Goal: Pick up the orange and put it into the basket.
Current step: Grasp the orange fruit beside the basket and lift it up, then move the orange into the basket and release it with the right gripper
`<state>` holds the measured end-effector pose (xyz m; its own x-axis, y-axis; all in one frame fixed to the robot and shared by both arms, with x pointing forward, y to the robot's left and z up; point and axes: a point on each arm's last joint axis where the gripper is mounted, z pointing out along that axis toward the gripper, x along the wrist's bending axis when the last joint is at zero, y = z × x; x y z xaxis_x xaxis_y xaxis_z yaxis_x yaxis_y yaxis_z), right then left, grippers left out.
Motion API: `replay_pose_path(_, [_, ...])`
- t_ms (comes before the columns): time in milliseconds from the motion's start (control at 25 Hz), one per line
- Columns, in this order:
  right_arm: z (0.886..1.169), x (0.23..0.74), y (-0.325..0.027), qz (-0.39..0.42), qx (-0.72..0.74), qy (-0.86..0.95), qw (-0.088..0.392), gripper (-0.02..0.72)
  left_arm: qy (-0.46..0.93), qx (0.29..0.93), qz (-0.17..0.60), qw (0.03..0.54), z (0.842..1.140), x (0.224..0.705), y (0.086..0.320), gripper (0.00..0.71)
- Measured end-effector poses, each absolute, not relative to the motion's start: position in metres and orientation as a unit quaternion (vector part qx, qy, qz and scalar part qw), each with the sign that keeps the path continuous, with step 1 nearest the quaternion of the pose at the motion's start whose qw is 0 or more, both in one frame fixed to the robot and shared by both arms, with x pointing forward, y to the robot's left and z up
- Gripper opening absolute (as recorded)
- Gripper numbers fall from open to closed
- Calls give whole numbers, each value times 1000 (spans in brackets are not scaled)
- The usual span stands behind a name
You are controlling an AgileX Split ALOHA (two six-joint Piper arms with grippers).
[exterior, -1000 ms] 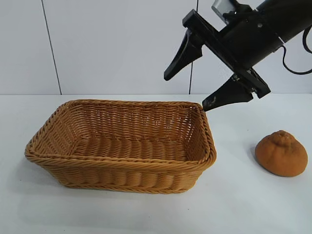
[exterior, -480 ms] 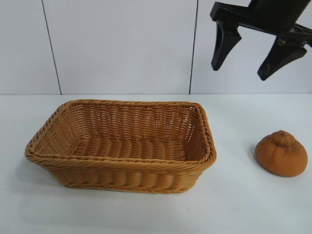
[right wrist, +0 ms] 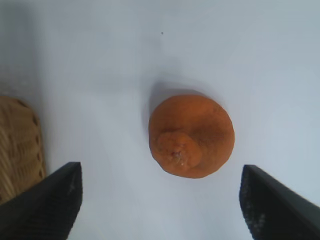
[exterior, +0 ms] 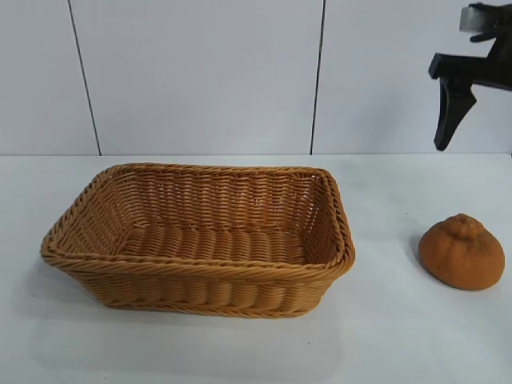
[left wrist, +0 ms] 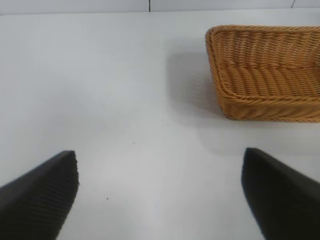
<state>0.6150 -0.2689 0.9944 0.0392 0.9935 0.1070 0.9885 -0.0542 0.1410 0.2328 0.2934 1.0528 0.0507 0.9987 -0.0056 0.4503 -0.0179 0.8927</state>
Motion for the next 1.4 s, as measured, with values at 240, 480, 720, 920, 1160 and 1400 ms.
replay_pose_path(240, [931,627,-269,29,722,691,-32,588,588,616,360,381,1053,233,293,630])
replay_pose_path(480, [889,630,-271,-11,718,694,-52,551,588,616,360,381,1053,233,293,630])
replay_pose_path(720, [891,630,-271,-12,719,693,-53,86,588,616,360,381,1053,233,293,630])
replay_pose_path(920, [901,629,-271,-9,717,696,-51,64,588,616,360,381,1053,233,293,630])
replay_pose_path(1160, [949,628,-270,38,714,700,-10,64,588,616,360,381,1053,233,293,630])
replay_pose_path(1400, [1023,625,-266,121,712,691,30,64,588,616,360,382,1053,233,293,630])
